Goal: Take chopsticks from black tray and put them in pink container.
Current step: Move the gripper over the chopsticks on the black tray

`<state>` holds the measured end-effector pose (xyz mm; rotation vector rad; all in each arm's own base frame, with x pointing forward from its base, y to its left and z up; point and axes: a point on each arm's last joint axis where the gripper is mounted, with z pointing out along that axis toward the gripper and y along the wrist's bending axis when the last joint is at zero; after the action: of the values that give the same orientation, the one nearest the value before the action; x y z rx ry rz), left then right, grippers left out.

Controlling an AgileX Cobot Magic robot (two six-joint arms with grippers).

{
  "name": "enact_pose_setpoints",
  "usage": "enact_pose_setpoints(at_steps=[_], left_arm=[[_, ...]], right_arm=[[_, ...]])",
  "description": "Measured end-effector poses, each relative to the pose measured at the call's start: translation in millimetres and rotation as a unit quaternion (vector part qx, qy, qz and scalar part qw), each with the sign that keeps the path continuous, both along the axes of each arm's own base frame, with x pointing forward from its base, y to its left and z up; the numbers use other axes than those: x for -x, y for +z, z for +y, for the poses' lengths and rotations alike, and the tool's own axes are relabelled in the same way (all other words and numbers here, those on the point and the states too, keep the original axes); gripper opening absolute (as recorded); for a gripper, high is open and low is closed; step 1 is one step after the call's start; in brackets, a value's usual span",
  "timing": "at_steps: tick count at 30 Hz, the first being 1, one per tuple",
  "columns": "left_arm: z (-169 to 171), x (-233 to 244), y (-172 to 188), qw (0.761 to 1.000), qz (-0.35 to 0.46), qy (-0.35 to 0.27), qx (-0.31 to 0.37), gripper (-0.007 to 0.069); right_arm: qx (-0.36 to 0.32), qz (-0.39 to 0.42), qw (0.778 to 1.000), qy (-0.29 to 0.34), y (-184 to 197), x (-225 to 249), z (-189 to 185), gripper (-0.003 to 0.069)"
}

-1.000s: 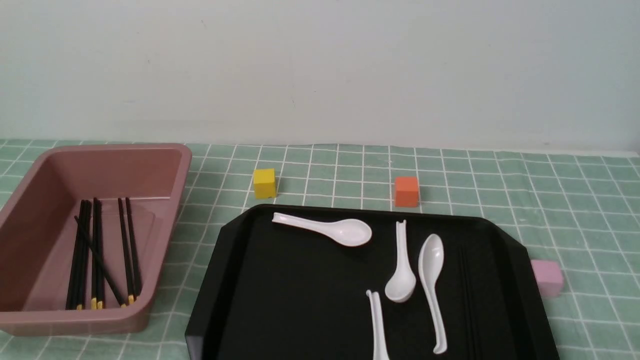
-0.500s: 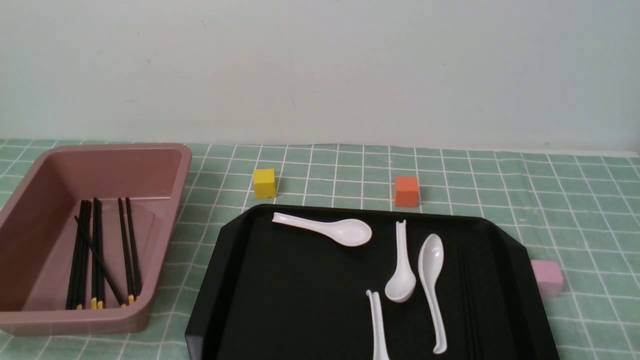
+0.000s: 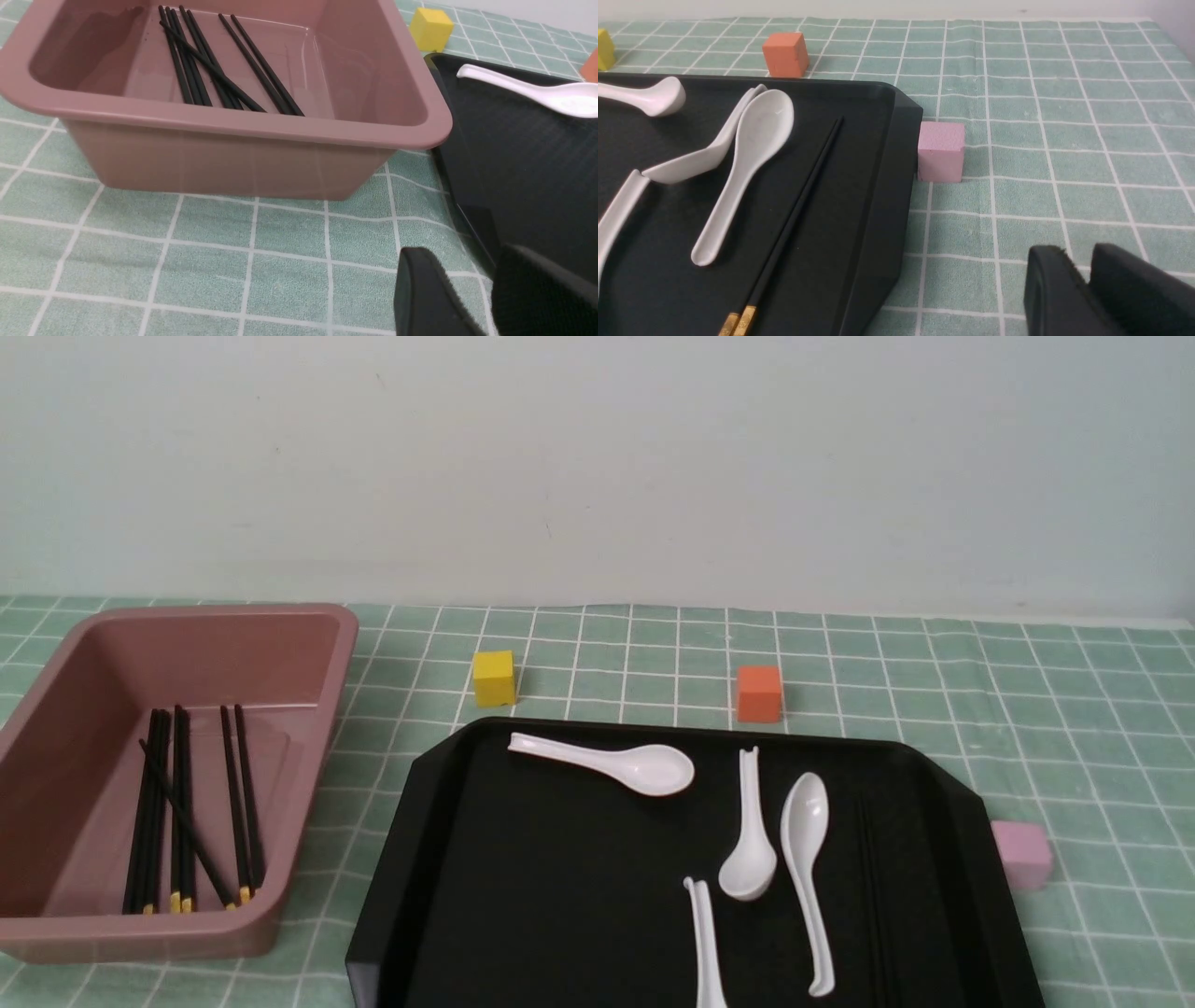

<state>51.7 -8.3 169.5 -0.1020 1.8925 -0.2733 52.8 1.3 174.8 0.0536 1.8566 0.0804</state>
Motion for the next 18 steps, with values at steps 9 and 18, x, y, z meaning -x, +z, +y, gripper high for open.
enact_pose_setpoints(at_steps=[9,18], left_arm=[[0.0,0.0,0.0,1.000,0.000,0.000,0.000,0.0239],[0.0,0.0,0.0,1.000,0.000,0.000,0.000,0.0239]], right_arm=[[-0.181,-0.021,0.983,-0.012,4.3,-1.3,6.3,0.0152],[-0.444,-0.067,0.893,-0.032,18.9,-3.1,9.1,0.0160]])
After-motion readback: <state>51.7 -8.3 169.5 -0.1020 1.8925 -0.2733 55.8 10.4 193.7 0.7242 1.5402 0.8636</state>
